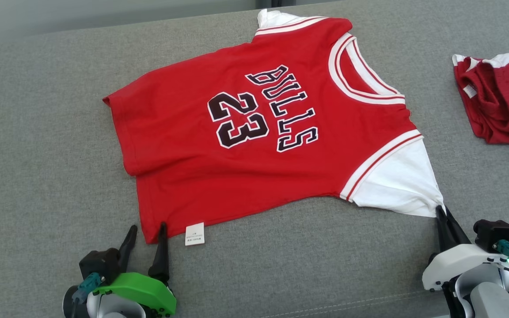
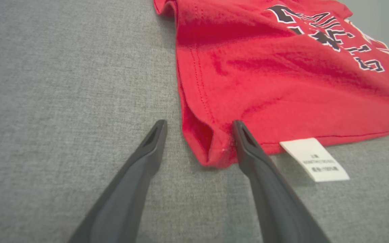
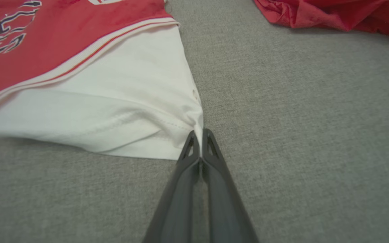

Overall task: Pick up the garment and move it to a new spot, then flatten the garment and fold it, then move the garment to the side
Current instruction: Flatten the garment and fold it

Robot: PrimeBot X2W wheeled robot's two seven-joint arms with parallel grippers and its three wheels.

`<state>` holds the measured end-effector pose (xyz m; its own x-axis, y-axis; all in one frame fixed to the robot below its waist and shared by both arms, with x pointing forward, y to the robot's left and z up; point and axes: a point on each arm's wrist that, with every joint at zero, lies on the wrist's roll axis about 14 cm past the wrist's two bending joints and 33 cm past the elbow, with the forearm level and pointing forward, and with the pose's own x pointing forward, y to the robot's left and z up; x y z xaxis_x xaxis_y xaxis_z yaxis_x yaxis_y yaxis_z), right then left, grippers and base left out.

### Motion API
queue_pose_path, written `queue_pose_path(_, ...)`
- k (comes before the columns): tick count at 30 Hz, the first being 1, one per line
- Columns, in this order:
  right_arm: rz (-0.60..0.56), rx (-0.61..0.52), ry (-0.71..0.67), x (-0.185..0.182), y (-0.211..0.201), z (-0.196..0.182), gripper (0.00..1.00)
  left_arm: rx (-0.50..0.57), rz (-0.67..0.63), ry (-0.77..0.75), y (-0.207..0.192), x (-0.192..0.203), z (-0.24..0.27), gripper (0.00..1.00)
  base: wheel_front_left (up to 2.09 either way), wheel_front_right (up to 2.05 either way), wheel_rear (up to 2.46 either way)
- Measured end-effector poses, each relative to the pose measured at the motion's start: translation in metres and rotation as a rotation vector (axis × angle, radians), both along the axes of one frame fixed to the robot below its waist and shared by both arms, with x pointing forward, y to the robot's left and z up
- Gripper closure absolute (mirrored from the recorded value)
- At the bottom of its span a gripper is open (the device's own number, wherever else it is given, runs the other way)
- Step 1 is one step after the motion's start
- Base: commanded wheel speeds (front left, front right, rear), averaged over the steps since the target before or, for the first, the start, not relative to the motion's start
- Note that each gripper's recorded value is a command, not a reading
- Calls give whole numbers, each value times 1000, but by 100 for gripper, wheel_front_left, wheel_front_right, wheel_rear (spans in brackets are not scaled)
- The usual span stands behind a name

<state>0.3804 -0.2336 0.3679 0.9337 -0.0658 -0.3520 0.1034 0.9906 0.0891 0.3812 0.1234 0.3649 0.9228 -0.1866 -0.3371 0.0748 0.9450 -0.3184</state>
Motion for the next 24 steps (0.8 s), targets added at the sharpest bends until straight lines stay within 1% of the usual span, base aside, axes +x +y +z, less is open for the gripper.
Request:
queue_pose_path(1, 0, 0, -1, 0, 0, 0, 100, -1, -7, 3, -2, 0, -1, 93, 0, 0, 0)
queue_pose_path(2, 0, 1, -3, 0, 0, 1, 100, -2, -12, 5, -3, 0, -1, 100, 0, 0, 0)
queue_pose_path(11, -5, 11, -43, -1, 2, 14, 100, -17, -46, 1, -14, -10, 4, 100, 0, 0, 0)
queue_pose_path(15, -10, 28, -97, -7, 5, 31, 100, -24, -1, -39, -2, -17, 18, 100, 0, 0, 0)
queue_pose_path(18, -8, 38, -176, -7, 7, 55, 100, -20, 13, -92, 3, -19, 35, 100, 0, 0, 0)
queue_pose_path(20, -2, 46, -251, -2, 9, 78, 100, -11, 8, -138, 4, -16, 49, 100, 0, 0, 0)
queue_pose_path(22, 20, 39, -332, 6, 12, 105, 100, 0, 3, -198, 6, -7, 67, 100, 0, 0, 0)
queue_pose_path(24, 56, 27, -414, 20, 19, 133, 100, 25, -7, -272, 11, 11, 92, 100, 0, 0, 0)
